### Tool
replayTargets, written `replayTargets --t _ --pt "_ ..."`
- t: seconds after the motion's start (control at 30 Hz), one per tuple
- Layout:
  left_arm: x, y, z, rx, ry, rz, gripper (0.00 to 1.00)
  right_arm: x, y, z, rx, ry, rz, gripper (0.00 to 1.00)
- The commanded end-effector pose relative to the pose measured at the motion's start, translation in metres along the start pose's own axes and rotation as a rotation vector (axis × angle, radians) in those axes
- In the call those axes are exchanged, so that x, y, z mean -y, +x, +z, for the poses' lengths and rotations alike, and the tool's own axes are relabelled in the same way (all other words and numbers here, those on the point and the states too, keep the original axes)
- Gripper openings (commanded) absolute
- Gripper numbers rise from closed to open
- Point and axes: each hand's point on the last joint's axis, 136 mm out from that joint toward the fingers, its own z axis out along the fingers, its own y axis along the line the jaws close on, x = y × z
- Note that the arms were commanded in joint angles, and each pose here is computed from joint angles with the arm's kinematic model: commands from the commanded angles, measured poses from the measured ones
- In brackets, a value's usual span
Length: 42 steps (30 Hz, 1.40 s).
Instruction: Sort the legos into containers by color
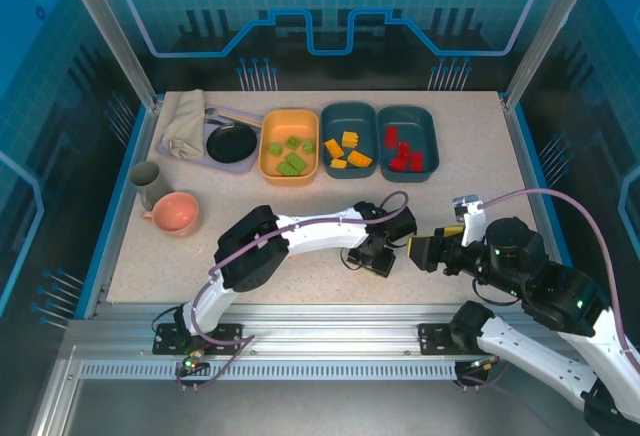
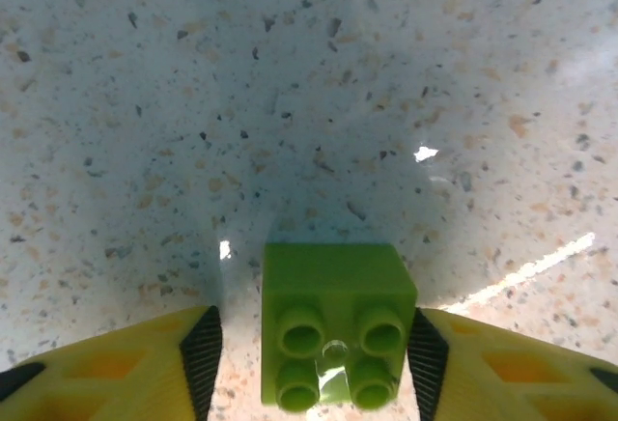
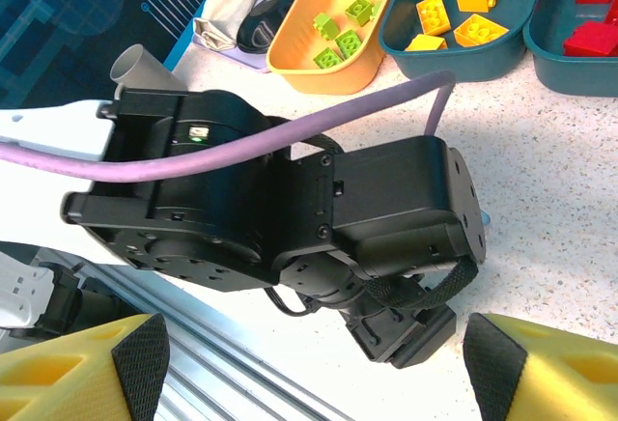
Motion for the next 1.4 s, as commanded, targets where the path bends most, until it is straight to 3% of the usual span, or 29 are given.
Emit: replayTargets --t 0.0,0.17,0.37,0.6,0.8,1.13,1.37 --pt "-0.003 0.0 0.002 0.001 -0.044 0.014 0.47 -0.001 -0.002 -0.001 0.008 0.002 0.003 0.82" --pt "-0.008 -0.003 0.001 0.02 -0.069 0.015 0.32 -0.002 -0.003 0.002 0.005 0.002 0.003 0.82" --pt "-0.033 -0.023 -0.037 0.092 -0.052 -0.096 0.3 -0.009 -0.005 0.007 -0.022 -0.014 -0.026 0.82" --pt "-0.112 -0.067 -0.106 0.227 0.027 -0.329 0.31 -0.042 -0.017 0.049 -0.091 -0.102 -0.097 0.81" --pt "-0.2 -0.107 -0.138 0.319 0.052 -0.52 0.31 -0.075 -0.039 0.104 -0.108 -0.172 -0.155 0.81" --pt "-0.32 -0.18 -0.128 0.403 -0.002 -0.755 0.31 -0.097 -0.091 0.2 -0.064 -0.227 -0.105 0.81" --pt "-0.374 -0.22 -0.107 0.434 -0.034 -0.874 0.32 -0.09 -0.111 0.224 -0.063 -0.228 -0.058 0.81"
